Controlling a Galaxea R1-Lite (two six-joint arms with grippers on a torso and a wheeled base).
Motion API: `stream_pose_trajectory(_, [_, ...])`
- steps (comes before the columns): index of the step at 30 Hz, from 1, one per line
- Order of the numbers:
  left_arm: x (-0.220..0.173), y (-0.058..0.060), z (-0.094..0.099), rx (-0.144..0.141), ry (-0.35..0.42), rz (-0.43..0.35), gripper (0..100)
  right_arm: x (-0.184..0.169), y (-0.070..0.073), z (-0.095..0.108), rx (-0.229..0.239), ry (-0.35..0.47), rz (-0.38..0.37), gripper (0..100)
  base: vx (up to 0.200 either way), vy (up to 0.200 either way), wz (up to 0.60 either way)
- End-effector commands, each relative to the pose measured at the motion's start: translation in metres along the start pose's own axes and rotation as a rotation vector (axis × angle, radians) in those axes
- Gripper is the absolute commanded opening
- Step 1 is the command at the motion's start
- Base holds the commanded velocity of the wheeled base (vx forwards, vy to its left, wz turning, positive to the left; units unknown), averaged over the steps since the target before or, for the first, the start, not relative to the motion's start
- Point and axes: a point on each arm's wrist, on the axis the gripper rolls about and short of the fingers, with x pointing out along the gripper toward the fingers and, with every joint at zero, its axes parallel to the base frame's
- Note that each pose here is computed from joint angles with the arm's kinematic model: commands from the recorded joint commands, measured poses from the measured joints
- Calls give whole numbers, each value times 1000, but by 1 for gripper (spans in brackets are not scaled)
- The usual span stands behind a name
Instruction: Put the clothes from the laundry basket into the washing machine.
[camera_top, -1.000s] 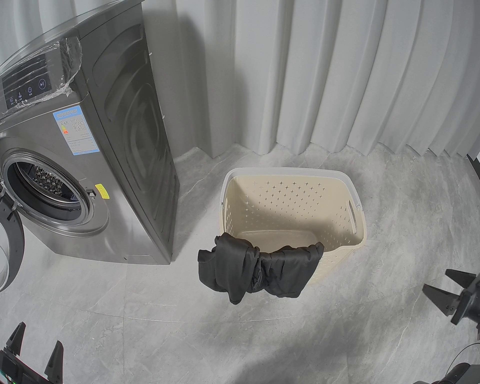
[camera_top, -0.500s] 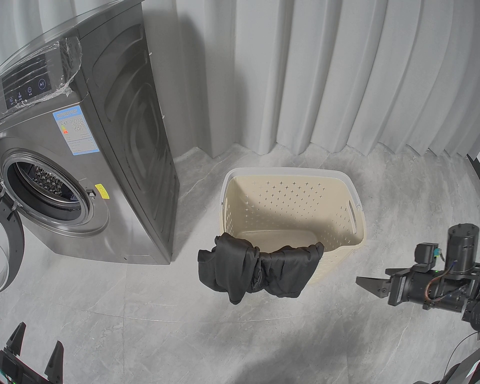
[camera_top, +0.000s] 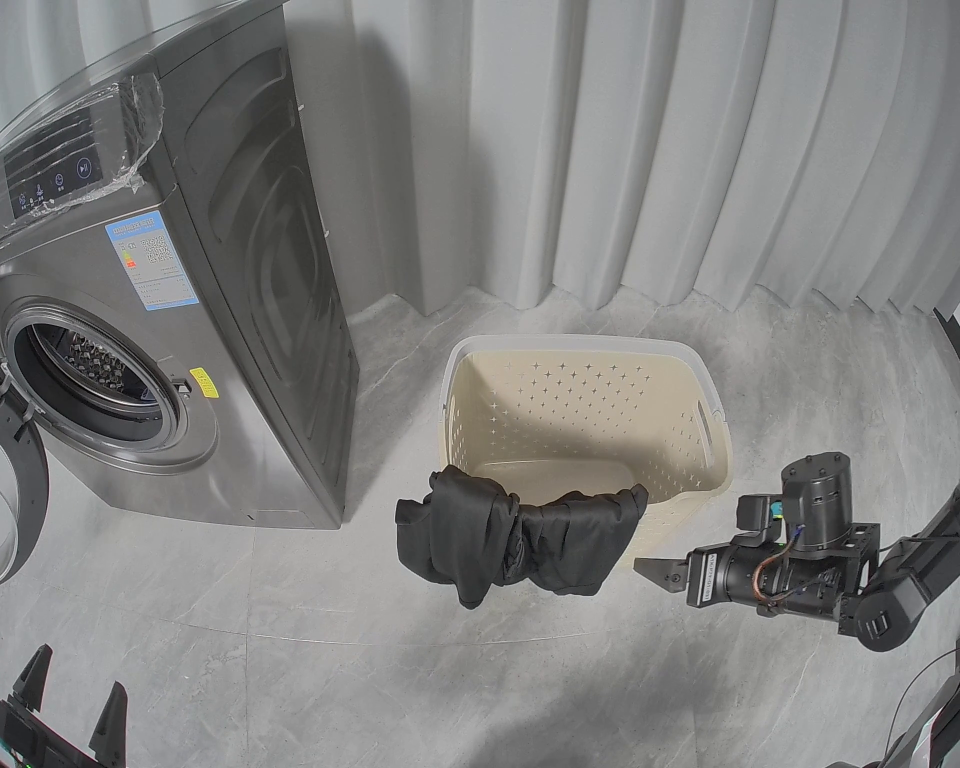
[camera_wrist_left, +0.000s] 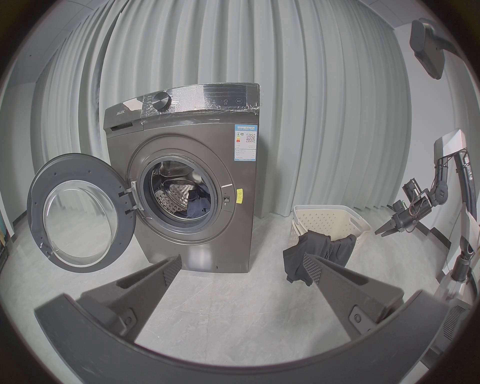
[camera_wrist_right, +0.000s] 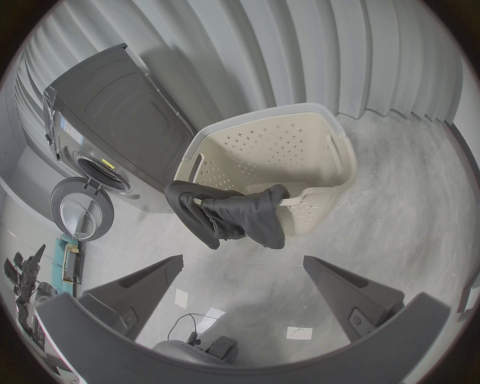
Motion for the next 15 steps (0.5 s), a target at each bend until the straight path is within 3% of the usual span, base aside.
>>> stream_pose_trajectory(1, [0, 0, -5, -3, 3, 0, 100, 21, 5, -9, -7, 46, 3, 100, 0, 0, 0])
stream_pose_trajectory(15, [0, 0, -5, -3, 3, 0, 100, 74, 5, -20, -17, 59, -38, 100, 0, 0, 0])
